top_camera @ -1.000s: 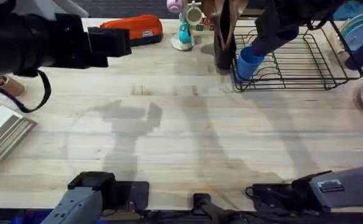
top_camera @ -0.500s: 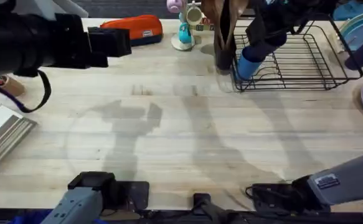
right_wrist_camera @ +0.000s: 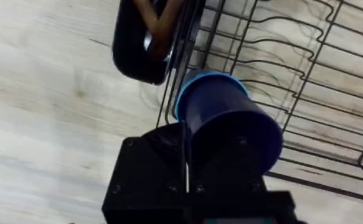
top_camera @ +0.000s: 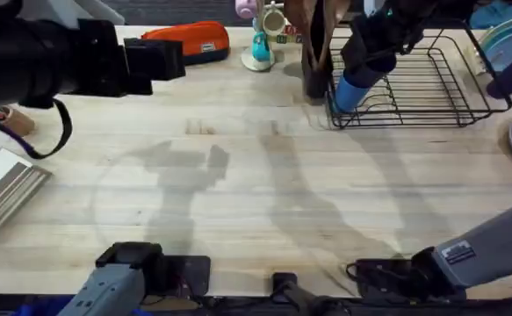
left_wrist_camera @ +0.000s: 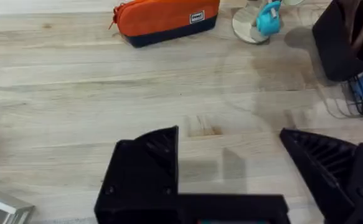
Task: Pick up the cup on the table and put them onto the rack.
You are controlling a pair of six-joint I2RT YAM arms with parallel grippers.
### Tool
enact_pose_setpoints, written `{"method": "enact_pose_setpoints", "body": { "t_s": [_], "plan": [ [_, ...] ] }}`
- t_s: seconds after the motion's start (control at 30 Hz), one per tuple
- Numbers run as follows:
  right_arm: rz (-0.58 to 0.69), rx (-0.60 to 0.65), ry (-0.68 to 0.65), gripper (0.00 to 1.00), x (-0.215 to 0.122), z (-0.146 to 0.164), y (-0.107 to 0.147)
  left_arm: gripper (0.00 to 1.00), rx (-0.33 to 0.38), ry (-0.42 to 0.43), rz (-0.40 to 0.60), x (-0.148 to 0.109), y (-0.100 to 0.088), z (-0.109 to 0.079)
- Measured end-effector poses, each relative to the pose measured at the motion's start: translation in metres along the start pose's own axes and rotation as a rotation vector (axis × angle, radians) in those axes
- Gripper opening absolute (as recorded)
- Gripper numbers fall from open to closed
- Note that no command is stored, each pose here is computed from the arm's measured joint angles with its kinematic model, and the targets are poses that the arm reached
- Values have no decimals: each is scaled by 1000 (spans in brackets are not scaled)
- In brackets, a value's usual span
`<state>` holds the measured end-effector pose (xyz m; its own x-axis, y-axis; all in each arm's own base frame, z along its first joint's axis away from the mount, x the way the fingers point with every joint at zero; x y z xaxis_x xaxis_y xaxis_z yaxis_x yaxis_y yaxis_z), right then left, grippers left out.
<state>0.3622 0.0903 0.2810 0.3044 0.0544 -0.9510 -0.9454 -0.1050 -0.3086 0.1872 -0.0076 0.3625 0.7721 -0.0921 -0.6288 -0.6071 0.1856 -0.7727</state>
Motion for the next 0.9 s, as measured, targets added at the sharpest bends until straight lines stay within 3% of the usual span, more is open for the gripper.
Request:
{"method": "enact_pose_setpoints", "body": {
  "t_s": [0.3,0.57,0.9],
  "plan": [
    [27,-1,4,30,7,0,0,994,0,0,0,0,0,0],
    [26,-1,3,191,7,0,0,993,0,0,0,0,0,0],
    [11,-1,1,263,0,0,-3,993,0,0,0,0,0,0]
  ]
}}
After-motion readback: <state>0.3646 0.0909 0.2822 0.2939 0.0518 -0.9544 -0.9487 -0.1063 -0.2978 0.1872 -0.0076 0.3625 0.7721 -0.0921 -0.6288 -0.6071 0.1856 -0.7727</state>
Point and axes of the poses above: each hand's point on the last joint's axis, 136 mm out from that joint toward the fingers, its own x axis out along the fingers, its own z axis along the line the jaws close on, y = z × x, the point moved 10 cm from there along -x, back along the fingers, and after that the axes turned 11 degrees about x, right-handed, at the moved point
